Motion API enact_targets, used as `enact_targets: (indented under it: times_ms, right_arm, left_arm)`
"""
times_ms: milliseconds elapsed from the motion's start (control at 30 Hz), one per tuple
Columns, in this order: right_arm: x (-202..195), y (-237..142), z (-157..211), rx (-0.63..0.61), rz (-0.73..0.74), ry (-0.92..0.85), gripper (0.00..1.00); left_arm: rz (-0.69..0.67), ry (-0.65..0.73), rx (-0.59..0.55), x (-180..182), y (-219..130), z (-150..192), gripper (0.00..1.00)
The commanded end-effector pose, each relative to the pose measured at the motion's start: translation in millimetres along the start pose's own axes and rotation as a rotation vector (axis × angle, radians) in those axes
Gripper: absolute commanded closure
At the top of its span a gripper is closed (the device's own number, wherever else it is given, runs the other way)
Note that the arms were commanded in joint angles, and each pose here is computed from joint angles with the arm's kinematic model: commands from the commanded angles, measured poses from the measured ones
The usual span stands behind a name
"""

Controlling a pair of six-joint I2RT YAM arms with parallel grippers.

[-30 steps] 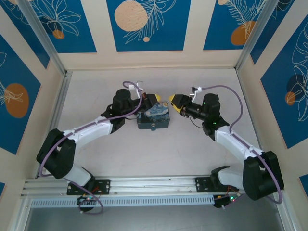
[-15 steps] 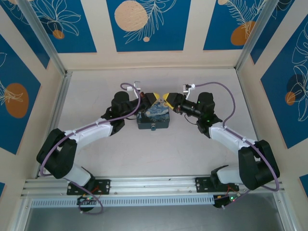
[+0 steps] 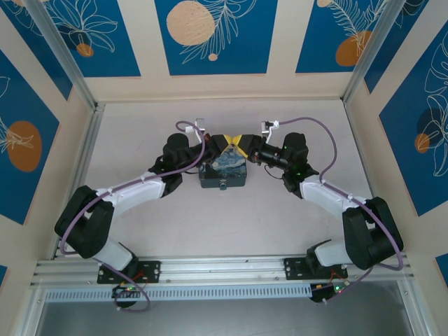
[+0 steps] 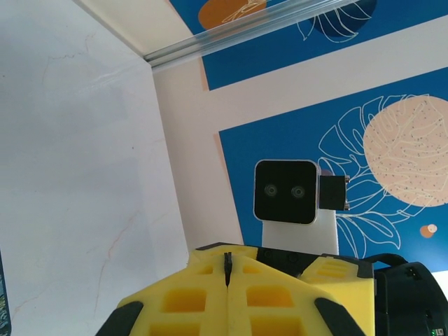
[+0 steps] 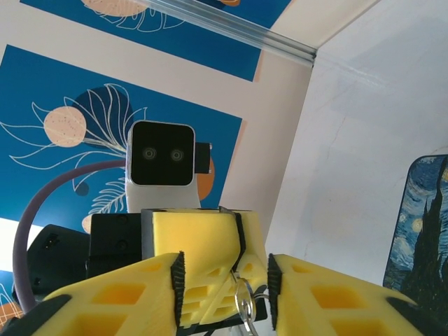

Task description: Unlock the padlock with the key

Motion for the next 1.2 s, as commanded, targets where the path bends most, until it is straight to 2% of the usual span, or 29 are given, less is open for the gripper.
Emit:
enact_targets:
  times_ms: [0,133,700,1167]
  right_arm:
    - [8,2,-2,0.004,-0.036,-0.025,0.65]
    - [5,2,1,0.009,-0.033,-0.021,0.7]
    - [-4,-1,13,0.03,-0.011,0.004,0.7]
    - [-6,-3,13,0.031,0.004,0.012,0.88]
  left_arm:
    - [0.03,0.003,-0.006,-6,2,1,1.0]
    - [0.032,0.006,-0.008,-7,2,1,1.0]
    - [0.032,0.006,-0.009,-8,4,1,1.0]
    - [0.031,0.011,-0.013,-8,4,2,1.0]
Point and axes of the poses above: each hand's point on the last joint's axis, 136 mm out from that joint toward the fingers, its own y axis out along the fingers, its own x axis along the line the jaws close on, z = x × y, the point moved 6 cm from there along -y, back along the fingers, and after that the axes turned 13 degrees about -y, right-handed, at the moved point
